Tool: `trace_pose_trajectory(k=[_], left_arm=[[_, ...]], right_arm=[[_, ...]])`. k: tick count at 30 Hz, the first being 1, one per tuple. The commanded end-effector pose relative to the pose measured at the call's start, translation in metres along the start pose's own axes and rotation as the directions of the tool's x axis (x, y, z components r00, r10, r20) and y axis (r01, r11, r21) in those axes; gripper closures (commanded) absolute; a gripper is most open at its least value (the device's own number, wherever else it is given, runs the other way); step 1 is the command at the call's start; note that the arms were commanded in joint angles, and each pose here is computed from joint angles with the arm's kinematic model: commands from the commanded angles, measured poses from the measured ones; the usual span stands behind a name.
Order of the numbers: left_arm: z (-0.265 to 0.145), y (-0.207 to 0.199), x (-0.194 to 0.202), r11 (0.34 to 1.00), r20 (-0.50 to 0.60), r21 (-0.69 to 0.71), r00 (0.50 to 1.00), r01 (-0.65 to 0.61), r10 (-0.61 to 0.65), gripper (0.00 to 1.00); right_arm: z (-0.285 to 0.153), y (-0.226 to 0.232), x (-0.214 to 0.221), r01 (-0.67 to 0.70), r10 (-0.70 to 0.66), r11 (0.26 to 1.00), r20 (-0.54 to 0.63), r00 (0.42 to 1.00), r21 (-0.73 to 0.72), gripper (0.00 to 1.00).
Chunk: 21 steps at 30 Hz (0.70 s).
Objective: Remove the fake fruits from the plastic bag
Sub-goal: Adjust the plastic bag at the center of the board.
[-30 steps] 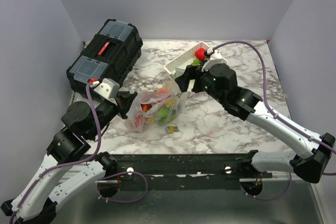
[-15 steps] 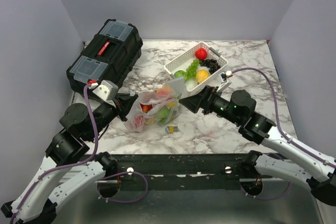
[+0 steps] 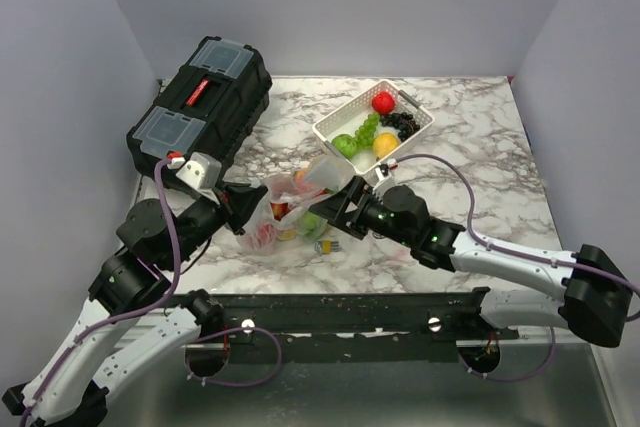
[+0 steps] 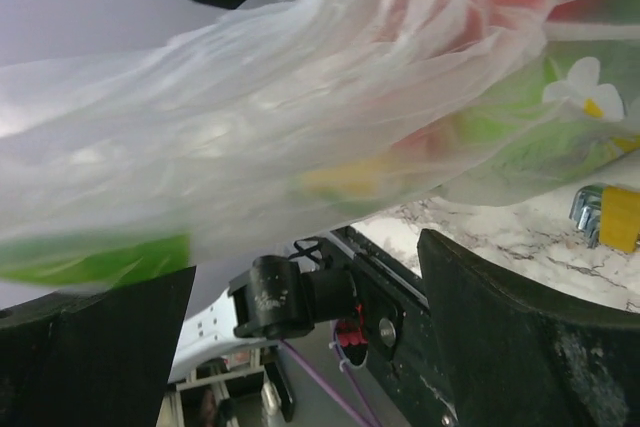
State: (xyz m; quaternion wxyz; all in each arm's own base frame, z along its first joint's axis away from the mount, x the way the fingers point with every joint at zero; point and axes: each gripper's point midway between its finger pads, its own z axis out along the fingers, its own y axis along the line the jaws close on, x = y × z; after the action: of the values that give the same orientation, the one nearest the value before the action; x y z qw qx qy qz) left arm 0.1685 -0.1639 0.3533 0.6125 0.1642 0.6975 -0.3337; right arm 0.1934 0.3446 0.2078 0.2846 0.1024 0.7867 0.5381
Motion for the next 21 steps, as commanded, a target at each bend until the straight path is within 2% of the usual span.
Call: trace_pose_trajectory(k=[1, 6, 13, 17, 21], left_arm=[[-0.006, -0.008, 0.005, 0.999, -0.006, 0.046, 1.000, 0.017, -0.017, 1.00], [-0.009, -0.014, 0.013, 0.996, -0.027, 0.089, 0.999, 0.021, -0.018, 1.00], [-0.019, -0.032, 0.027, 0.978, -0.080, 0.208, 0.996, -0.017, 0.035, 1.00], [-0.021, -0.030, 0.028, 0.980, -0.086, 0.197, 0.996, -0.010, 0.027, 1.00], [-0.021, -0.029, 0.024, 0.981, -0.066, 0.191, 0.997, -0.017, 0.030, 1.00]], right_arm=[[0.017, 0.001, -0.014, -0.045, 0.043, 0.999, 0.108, 0.993, 0.024, 0.07], [0.029, -0.005, -0.022, -0.024, 0.015, 0.998, 0.166, 0.986, 0.056, 0.08], [0.042, 0.000, -0.023, -0.004, -0.005, 0.999, 0.168, 0.986, 0.054, 0.04], [0.048, -0.003, -0.016, 0.007, -0.018, 0.997, 0.151, 0.988, 0.070, 0.03], [0.051, -0.022, -0.017, -0.004, -0.019, 0.993, 0.193, 0.981, 0.117, 0.06]])
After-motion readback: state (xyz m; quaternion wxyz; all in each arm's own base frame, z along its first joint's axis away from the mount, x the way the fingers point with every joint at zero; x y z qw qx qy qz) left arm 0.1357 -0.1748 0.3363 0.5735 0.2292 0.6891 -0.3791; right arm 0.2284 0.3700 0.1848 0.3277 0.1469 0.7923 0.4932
